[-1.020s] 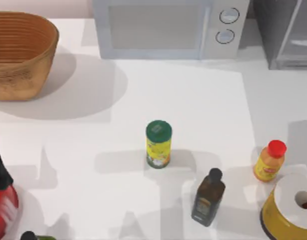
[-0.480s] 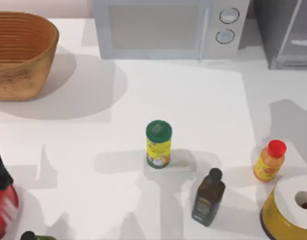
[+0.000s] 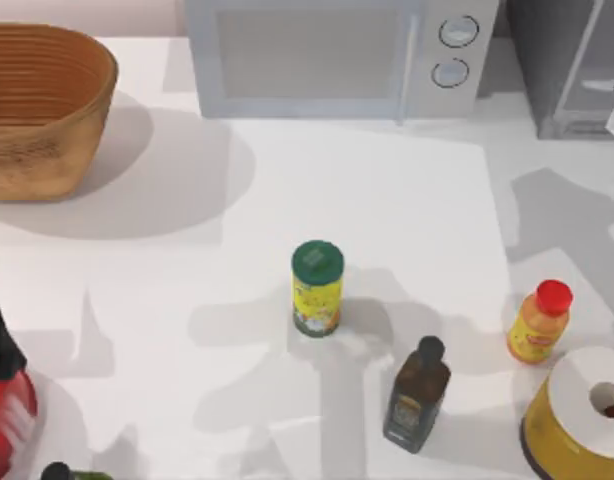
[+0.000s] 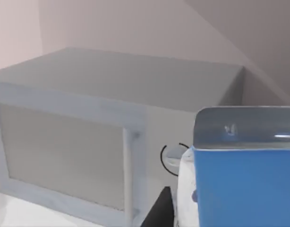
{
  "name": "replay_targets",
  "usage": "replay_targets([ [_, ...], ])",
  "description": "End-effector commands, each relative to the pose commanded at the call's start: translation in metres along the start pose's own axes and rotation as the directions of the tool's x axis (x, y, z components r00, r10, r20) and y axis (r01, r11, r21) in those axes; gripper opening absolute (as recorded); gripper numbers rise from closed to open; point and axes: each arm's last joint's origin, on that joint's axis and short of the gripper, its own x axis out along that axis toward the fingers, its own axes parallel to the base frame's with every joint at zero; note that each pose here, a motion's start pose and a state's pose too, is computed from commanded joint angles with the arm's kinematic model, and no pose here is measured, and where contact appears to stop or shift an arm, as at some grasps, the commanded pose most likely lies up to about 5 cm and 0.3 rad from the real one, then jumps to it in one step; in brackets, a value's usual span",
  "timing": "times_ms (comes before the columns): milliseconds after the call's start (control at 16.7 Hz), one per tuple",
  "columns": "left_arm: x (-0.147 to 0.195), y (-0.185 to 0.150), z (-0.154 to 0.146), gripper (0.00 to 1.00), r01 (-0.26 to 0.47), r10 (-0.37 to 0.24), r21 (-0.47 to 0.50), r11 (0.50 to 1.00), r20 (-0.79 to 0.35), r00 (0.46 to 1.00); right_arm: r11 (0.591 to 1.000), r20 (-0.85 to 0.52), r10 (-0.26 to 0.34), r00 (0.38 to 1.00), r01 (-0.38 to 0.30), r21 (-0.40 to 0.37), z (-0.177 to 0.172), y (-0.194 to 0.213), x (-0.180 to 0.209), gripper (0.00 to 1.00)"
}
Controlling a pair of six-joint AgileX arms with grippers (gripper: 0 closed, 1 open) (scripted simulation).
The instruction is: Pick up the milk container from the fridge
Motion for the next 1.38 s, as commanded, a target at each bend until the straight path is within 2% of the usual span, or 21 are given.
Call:
replay_targets([
  [660,0.000,0.000,0.000,1.00,0.000,0.000,0.000,1.000,0.000,1.000,0.986,0.000,0.164,0.986,-0.164,0.004,-0.049,-0.015,0.069,0.00],
  [1380,0.000,0.000,0.000,1.00,0.000,0.000,0.000,1.000,0.000,1.000,0.944,0.000,0.331,0.944,-0.331,0.013,-0.144,-0.019,0.116,0.00],
])
